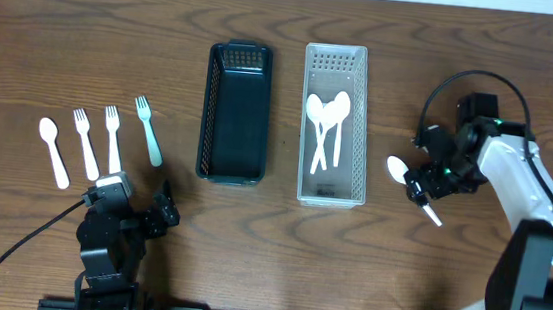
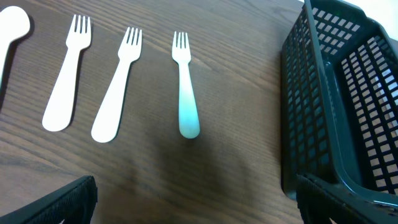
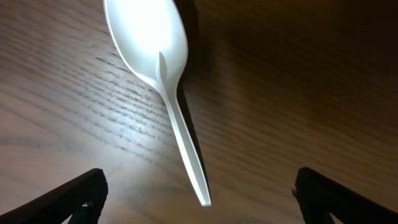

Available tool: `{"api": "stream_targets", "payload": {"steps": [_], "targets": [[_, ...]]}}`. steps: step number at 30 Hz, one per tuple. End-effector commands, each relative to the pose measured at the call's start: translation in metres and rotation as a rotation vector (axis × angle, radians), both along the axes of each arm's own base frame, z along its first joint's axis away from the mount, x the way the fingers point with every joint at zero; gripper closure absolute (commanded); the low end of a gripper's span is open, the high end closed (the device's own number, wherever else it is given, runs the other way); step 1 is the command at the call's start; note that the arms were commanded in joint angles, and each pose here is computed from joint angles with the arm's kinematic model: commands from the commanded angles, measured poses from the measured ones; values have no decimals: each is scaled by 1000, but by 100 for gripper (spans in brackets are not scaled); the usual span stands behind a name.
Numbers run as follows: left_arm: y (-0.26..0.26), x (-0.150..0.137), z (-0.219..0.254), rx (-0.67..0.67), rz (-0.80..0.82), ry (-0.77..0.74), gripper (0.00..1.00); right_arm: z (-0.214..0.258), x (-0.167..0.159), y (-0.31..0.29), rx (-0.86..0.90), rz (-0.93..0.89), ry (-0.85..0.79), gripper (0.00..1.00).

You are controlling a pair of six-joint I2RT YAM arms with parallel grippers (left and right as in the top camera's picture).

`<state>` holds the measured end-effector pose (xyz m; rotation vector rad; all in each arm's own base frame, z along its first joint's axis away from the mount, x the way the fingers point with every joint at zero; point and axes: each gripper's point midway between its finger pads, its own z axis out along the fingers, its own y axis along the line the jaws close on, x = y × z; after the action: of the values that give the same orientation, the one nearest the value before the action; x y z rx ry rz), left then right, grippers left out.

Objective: Pack container
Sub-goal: 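Move the right gripper to the last white spoon and grasp it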

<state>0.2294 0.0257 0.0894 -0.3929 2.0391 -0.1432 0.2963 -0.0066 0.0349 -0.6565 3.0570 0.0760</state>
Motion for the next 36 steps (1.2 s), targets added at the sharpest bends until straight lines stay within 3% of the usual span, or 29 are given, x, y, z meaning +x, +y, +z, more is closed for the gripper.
{"api": "stream_targets", "payload": {"steps": [1, 18, 36], "targets": [[2, 0, 1, -7, 11, -2, 2, -15, -5, 2, -8, 37, 47, 1], [2, 0, 1, -7, 11, -2, 2, -31, 19, 14, -107, 128, -16, 1], [2, 0, 1, -7, 12, -2, 2, -33, 21, 14, -106, 136, -26, 1]]}}
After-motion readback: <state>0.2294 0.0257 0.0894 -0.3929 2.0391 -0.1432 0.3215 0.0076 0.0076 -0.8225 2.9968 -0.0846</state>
